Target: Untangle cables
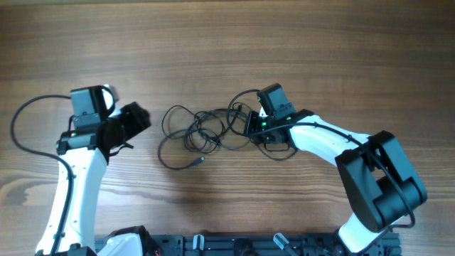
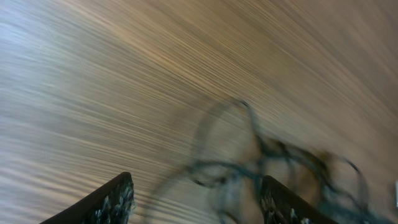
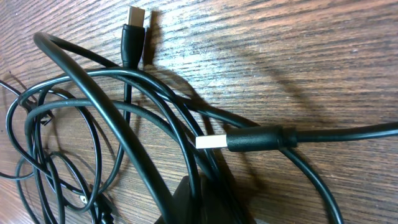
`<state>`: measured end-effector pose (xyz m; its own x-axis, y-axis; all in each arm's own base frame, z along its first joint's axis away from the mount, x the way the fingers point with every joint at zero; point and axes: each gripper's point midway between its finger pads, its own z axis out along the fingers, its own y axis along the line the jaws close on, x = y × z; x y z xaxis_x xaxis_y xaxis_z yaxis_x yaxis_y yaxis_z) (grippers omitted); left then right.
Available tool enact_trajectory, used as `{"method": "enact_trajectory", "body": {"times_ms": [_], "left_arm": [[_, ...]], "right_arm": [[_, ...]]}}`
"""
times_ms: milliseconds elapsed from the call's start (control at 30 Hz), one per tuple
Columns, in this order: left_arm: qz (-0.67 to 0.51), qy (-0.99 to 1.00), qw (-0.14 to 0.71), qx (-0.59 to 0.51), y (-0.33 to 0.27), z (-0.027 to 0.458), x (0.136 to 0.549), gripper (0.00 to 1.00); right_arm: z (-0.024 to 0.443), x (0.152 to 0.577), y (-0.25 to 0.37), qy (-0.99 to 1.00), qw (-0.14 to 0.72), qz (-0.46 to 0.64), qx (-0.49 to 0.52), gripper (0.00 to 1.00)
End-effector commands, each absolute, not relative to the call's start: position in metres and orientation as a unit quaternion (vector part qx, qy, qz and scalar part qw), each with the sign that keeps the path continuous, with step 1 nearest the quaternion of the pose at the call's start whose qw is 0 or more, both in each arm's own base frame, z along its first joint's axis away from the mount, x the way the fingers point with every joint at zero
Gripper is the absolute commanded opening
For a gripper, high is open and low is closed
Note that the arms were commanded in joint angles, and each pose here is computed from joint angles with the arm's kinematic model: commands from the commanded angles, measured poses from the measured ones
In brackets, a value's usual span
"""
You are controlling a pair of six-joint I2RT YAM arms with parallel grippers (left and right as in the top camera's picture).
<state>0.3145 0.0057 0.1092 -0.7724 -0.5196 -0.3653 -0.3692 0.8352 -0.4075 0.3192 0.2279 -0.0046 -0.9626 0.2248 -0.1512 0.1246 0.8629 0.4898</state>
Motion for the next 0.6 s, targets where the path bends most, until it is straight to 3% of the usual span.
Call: {"method": "enact_trajectory", "body": {"times_ms": [0, 200, 567], "left_arm": [[-0.240, 0.930, 0.213, -0.178, -0.046, 0.116, 0.315, 0.66], [-0.234, 0.948, 0.180, -0.115, -0.088, 0.102, 0.306, 0.58], [-0.170, 0.979, 0.110, 0.002, -0.138, 0.049, 0.281, 0.62]], "right_arm": [[-0.020, 0.315, 0.212, 0.966, 0.095, 0.212, 0.111, 0.05], [-0.020, 0.315, 0.212, 0.966, 0.094, 0.213, 0.111, 0.05], [-0.020, 0.315, 0.213, 0.966, 0.093, 0.215, 0.110, 0.05]]}}
